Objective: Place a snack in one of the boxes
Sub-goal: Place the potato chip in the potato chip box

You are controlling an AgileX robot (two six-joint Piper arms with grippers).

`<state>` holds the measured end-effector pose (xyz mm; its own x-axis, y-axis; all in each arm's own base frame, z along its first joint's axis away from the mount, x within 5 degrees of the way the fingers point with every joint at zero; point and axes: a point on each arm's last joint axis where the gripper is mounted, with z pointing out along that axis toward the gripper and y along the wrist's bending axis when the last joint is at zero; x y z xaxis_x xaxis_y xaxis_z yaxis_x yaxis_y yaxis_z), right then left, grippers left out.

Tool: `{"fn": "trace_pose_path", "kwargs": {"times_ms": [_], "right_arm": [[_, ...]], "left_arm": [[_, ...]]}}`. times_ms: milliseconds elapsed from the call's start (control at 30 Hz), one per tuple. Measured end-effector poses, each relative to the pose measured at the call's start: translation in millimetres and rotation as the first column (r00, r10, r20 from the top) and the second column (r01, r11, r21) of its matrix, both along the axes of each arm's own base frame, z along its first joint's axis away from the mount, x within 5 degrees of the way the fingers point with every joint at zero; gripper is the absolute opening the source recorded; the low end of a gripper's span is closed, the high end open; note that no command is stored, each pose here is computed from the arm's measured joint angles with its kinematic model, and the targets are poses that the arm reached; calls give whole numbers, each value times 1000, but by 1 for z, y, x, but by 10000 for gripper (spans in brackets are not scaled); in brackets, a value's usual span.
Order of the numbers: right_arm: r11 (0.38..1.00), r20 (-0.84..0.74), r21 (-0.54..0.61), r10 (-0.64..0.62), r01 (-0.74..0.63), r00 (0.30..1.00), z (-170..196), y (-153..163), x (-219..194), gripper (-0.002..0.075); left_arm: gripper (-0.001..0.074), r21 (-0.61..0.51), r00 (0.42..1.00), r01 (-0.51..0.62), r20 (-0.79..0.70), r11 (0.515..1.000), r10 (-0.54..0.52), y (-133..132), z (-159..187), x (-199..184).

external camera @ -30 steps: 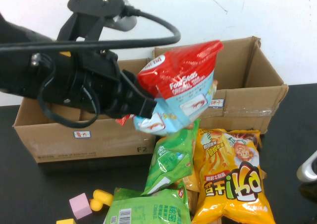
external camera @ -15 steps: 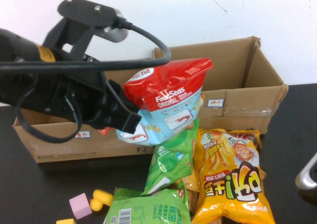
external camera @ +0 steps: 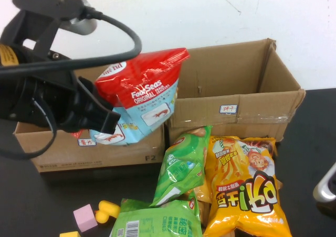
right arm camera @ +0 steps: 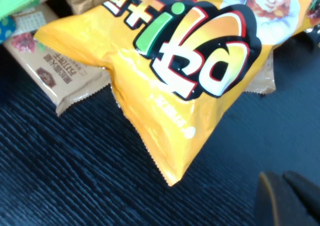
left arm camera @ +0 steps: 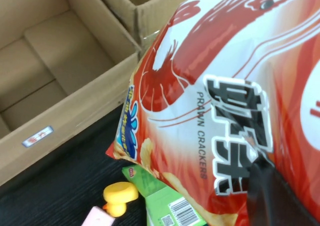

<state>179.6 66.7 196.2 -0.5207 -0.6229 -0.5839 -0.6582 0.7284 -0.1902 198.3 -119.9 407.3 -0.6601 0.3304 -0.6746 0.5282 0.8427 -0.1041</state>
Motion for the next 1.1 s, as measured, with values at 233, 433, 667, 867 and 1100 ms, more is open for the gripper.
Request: {"fn": "trace_pose_path", "kwargs": {"times_ms": [233, 433, 667, 867, 1100], "right_arm": [[1000, -10, 2, 2, -2, 1000, 0, 0, -1, -1], [1000, -13, 12, -6, 6, 1000, 0, 1, -1, -1], [1000, -13, 14, -4, 4, 1000, 0, 1, -1, -1], [1000, -13, 14, -4, 5, 1000, 0, 1, -1, -1], [1000, -22, 15, -3, 3, 1000, -1, 1, -1, -1]], "left_arm": [[10, 12, 993, -109, 47, 994, 108, 7, 2, 7], [10, 111, 933, -281, 263, 953, 244, 21, 7, 32], [10, 283, 925, -317, 302, 905, 230, 11, -24, 74], [10, 414, 923, -336, 322, 846, 209, 1, -60, 111], [10, 403, 908, -366, 353, 839, 226, -4, -81, 135]]}}
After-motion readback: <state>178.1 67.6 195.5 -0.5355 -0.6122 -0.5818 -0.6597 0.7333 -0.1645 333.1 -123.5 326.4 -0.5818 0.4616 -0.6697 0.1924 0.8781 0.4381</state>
